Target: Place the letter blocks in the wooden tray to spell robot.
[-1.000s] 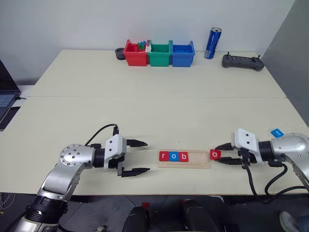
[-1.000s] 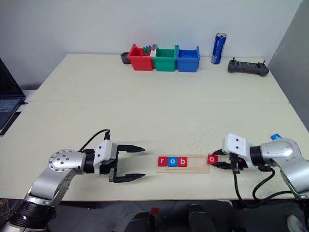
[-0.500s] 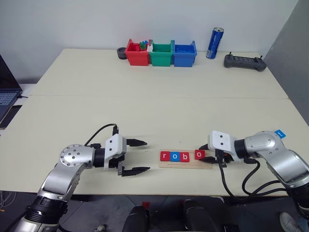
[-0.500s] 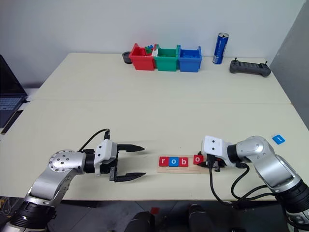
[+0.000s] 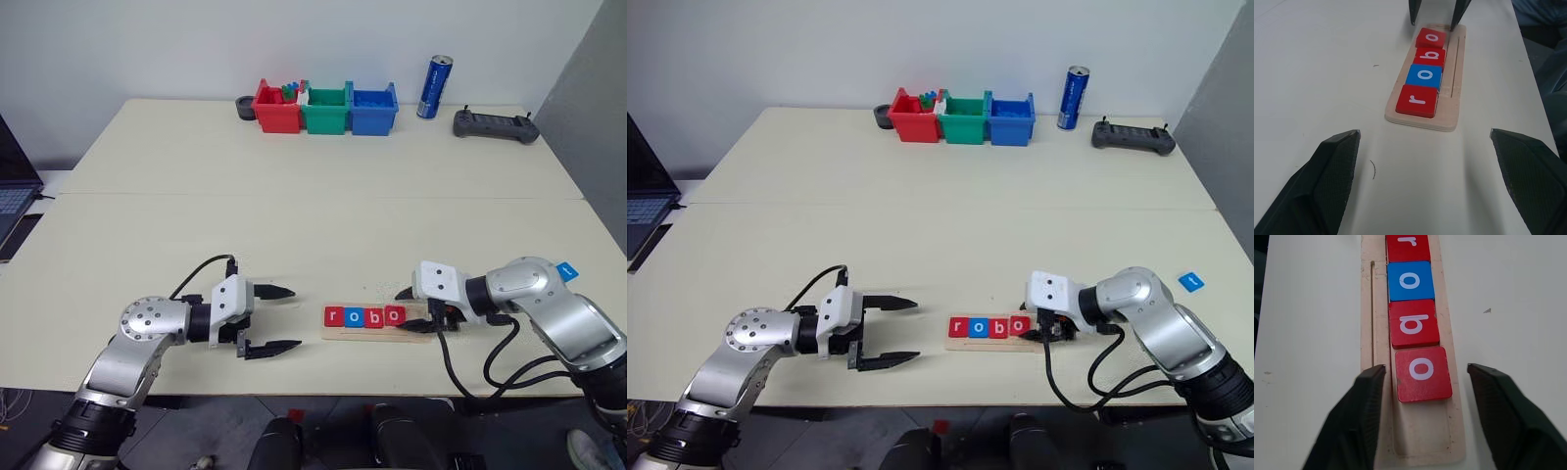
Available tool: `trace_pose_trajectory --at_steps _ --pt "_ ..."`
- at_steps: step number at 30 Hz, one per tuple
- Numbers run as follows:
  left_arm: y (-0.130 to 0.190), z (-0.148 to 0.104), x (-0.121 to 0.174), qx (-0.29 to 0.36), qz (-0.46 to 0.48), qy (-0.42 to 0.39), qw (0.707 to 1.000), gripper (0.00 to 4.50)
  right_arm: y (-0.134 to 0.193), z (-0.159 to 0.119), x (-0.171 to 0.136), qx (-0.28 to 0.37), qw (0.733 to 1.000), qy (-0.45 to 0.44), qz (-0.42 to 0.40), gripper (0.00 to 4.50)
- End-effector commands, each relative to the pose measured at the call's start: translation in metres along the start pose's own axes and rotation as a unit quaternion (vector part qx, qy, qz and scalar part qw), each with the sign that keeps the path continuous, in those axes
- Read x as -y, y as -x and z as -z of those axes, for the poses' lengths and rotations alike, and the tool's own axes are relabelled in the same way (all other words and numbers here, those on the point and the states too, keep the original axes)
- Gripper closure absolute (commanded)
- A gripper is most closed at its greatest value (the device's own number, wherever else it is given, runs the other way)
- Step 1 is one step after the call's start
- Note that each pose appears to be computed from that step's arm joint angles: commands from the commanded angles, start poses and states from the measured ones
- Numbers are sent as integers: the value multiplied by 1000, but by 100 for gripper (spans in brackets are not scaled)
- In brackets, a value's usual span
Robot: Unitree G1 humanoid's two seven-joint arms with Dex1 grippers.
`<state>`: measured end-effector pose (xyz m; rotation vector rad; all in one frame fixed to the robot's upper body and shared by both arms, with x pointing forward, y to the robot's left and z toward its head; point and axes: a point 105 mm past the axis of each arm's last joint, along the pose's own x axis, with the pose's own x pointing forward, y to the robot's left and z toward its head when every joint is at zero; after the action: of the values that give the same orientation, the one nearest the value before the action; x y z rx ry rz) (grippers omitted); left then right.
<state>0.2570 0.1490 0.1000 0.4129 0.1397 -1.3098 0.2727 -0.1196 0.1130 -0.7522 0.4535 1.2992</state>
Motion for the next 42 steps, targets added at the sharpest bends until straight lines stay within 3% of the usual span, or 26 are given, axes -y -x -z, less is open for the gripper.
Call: trace_pose_trajectory --at_steps 1,2,7,9,14,21,42 --pt "2 -7 0 7 -2 -19 1000 0 3 -14 -1 13 1000 22 -1 23" --pt "3 -6 0 6 -2 -19 1000 0 4 -16 -1 15 1000 23 1 2" --pt "3 -8 1 6 -2 -20 1000 0 16 -29 5 37 999 16 25 2" --pt "2 -9 1 7 -2 -20 1000 0 22 -29 10 39 998 14 48 41" --pt "-3 -14 1 11 0 -21 1000 0 20 -18 24 21 993 29 110 204" --pt "-5 -23 -2 14 1 -22 1000 0 9 -14 21 11 994 49 100 446" --pt "7 0 -1 6 -2 -14 1000 0 -9 -13 0 -4 996 73 50 446"
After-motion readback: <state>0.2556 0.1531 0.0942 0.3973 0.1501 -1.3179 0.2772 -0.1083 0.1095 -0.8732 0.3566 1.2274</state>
